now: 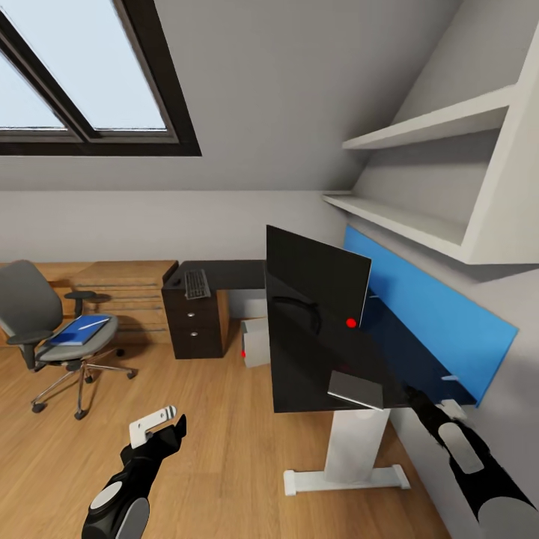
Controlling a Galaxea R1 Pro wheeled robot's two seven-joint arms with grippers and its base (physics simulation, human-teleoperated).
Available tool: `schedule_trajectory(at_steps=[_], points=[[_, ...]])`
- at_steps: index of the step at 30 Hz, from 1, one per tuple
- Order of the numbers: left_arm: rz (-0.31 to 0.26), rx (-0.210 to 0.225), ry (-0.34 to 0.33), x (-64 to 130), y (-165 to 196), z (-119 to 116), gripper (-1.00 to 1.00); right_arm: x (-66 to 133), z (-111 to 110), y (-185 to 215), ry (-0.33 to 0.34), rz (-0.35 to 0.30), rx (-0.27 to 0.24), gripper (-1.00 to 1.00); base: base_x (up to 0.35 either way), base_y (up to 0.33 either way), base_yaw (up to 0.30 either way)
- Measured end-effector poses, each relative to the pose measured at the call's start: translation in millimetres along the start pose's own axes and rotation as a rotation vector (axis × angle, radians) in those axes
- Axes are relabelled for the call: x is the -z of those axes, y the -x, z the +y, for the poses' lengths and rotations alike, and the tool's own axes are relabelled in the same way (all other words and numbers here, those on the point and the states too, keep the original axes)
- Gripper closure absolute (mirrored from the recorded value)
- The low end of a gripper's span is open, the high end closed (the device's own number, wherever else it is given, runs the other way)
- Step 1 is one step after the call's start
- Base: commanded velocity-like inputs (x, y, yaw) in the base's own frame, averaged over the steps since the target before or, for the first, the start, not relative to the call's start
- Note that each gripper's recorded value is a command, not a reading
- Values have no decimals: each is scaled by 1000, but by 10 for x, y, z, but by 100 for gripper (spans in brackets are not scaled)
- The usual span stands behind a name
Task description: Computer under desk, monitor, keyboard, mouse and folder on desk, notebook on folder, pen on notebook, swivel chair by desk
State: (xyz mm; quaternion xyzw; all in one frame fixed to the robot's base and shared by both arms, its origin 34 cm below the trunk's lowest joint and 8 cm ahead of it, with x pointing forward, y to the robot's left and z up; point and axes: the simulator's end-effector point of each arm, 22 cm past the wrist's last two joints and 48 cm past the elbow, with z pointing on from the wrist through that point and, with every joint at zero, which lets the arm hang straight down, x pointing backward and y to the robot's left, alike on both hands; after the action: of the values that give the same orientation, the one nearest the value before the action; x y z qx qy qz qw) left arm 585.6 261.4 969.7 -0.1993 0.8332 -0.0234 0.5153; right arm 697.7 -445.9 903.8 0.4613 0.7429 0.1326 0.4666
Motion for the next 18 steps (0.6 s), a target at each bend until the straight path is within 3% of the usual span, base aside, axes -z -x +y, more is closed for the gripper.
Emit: schedule_trajectory(at_steps=[2, 3, 11, 18], points=[[0, 0, 0, -14, -11, 4, -100, -40, -138, -77, -10, 44, -19, -100, 0, 0, 0], [-1, 0, 1, -21, -16, 6, -100, -106, -177, -123, 0, 98, -47, -100, 0, 0, 0], [-1, 0, 0, -77, -71, 13, -100, -256, -356, -102, -40, 142, -87, -100, 0, 0, 0], [-1, 0, -1, -127, -125, 23, -100, -281, -304, -282, 1, 229, -116, -100, 0, 0, 0]])
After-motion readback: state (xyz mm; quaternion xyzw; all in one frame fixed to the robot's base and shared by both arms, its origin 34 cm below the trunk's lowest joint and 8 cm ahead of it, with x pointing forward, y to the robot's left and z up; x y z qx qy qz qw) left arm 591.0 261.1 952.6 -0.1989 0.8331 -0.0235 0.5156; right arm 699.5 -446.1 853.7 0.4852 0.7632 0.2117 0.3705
